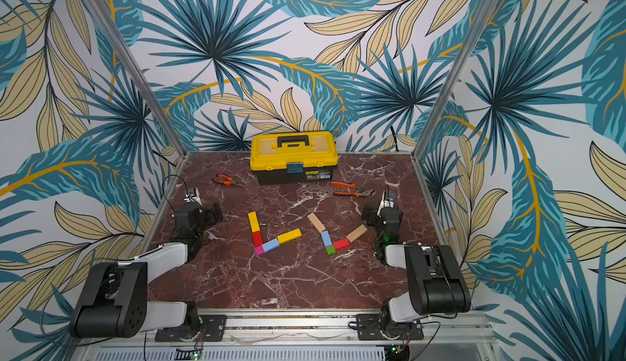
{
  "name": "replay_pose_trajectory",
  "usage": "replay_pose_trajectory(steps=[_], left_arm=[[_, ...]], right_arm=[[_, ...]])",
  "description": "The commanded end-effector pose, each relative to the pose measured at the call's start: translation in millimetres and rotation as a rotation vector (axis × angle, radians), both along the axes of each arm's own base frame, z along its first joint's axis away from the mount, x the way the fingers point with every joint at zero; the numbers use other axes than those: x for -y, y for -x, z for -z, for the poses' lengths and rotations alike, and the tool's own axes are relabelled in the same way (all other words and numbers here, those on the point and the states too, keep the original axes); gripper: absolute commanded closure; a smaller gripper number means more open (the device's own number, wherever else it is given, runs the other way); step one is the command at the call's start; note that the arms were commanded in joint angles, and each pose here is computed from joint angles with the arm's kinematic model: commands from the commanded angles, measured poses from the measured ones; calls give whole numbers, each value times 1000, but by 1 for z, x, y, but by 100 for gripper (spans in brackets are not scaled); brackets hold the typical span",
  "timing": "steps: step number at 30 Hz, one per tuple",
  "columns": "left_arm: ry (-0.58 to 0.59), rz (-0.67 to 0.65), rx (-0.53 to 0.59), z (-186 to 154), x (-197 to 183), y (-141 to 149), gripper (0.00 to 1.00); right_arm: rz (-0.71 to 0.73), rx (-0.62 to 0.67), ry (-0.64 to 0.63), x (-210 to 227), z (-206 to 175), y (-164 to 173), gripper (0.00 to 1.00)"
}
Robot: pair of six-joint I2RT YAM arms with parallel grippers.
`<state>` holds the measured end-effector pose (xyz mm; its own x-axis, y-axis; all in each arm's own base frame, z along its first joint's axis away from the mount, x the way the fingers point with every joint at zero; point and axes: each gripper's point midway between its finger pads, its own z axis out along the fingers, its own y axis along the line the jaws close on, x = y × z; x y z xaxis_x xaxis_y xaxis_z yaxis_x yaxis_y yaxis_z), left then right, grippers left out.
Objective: Assemble the letter v with building blocks
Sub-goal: Reset both arms
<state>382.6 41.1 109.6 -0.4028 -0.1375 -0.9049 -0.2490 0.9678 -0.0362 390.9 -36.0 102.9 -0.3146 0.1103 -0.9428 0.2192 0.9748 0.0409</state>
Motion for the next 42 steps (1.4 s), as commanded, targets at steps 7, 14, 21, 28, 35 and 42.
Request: replay_pose_trajectory(steps=[7,14,21,28,35,42], left_arm=[[-52,242,152,-5,36,-18,1],[-51,269,152,-5,39,-20,1],[-50,234,152,-5,33,-22,1],[-44,205,151,-5,28,-22,1],[-42,194,151,-5,26,-23,0],[-42,189,149,-4,25,-22,1]], right_arm=[[-85,7,11,-14,-6,-7,0],[-84,6,11,-14,-6,-7,0],[-83,6,11,-13,-6,-7,0],[-83,7,11,-13,-7,-7,1],[-83,8,12,-13,-7,-7,1],[-83,3,11,-14,-6,-8,0]])
